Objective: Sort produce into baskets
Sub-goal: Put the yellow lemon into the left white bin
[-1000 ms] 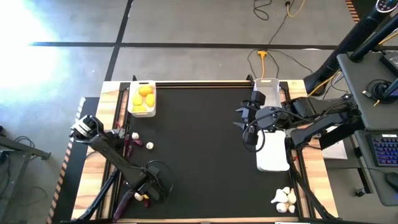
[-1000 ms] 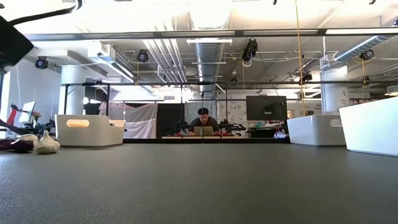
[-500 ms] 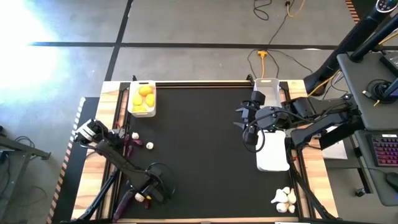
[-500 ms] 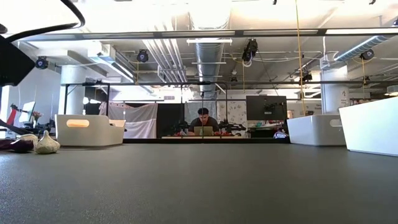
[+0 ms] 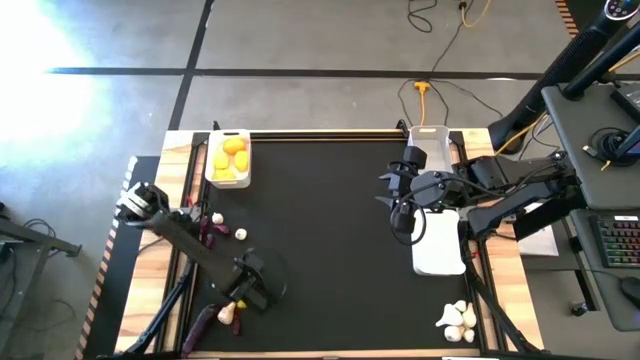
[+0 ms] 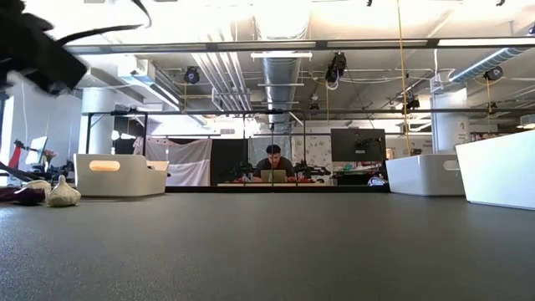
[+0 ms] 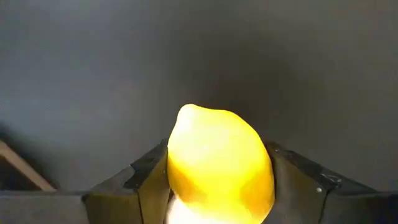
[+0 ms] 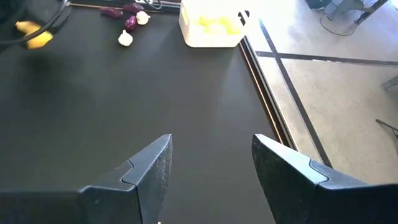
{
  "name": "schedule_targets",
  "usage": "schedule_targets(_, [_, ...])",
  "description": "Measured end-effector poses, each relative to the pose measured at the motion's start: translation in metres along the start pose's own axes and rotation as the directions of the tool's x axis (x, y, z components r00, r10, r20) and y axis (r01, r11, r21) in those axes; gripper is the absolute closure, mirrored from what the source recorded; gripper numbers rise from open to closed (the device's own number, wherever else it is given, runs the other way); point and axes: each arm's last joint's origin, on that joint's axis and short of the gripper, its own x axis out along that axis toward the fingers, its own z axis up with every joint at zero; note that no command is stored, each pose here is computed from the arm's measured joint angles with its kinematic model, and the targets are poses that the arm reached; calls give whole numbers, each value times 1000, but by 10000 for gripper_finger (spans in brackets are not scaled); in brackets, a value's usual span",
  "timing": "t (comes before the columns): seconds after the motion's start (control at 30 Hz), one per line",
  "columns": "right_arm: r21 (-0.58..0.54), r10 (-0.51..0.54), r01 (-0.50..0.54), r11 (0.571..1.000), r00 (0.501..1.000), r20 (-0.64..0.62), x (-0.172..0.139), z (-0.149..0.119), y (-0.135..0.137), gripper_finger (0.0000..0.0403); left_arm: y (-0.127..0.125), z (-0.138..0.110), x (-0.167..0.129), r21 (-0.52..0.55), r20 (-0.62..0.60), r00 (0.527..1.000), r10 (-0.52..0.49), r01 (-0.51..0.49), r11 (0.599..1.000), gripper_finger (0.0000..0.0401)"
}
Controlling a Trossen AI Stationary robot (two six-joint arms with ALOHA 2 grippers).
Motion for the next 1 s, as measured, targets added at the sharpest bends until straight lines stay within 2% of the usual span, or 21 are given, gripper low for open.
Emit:
schedule_targets(0.17, [0, 0, 0, 1000, 1000, 0, 0, 0, 0, 188, 43, 27, -44, 17, 140, 984, 111, -114, 993, 190])
schedule_targets(0.27, [0, 0, 0, 1000, 1000, 0, 0, 0, 0, 188, 73, 42, -72, 6, 225, 965, 131, -135, 991, 190])
schedule_targets(0.5, [0, 0, 0, 1000, 1000, 0, 0, 0, 0, 188, 129, 80, -118, -45, 437, 900, 17, 3, 999, 190])
schedule_targets(0.83, [0, 0, 0, 1000, 1000, 0, 0, 0, 0, 188, 197, 152, -143, -194, 572, 813, 106, 8, 981, 190])
schedule_targets(1.0, [0, 0, 0, 1000, 1000, 0, 0, 0, 0, 188, 229, 197, -145, -254, 635, 770, 63, 132, 958, 190])
